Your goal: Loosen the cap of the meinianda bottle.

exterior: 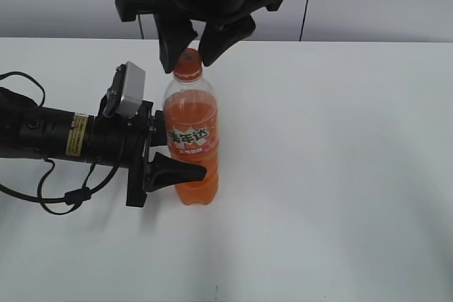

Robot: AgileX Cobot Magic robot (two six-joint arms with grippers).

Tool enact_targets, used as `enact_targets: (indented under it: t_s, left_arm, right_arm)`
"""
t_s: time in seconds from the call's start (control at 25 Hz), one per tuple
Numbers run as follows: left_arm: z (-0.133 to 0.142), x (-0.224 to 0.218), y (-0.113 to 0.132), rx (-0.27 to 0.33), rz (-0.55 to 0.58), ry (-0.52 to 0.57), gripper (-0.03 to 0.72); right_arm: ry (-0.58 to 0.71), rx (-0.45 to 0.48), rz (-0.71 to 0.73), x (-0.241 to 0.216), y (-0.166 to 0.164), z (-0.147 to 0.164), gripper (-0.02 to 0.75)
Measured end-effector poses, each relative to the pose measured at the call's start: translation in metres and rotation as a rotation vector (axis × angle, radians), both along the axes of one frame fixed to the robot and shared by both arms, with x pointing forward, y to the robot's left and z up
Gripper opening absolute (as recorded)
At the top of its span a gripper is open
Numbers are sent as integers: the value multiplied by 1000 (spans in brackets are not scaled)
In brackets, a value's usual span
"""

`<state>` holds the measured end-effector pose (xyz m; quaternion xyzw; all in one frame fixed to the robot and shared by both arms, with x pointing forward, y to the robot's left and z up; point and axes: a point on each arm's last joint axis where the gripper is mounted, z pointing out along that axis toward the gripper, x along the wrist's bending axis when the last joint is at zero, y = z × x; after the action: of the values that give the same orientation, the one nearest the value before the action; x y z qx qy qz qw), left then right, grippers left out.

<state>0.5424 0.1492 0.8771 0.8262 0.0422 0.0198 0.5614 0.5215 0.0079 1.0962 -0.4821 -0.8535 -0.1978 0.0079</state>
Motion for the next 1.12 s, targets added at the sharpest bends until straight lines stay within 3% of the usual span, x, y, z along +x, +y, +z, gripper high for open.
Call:
enact_targets:
  t_s: [0.16,0.28,0.44,0.84,1.12]
  left_arm:
    - [0,0,0,0,0,0,410]
    - [0,0,0,0,0,0,410]
    - [0,0,0,0,0,0,410]
    - [0,0,0,0,0,0,410]
    - [0,0,0,0,5,3,410]
  right_arm:
    - [-19,-17,-1,2,-1,0,269]
    - [-24,-21,6,2,-2,0,269]
    - [-67,-45,125,2,-2,0,269]
    - [-341,-192,863,2,-2,1,269]
    - [-508,-299,1303,3,-2,1,269]
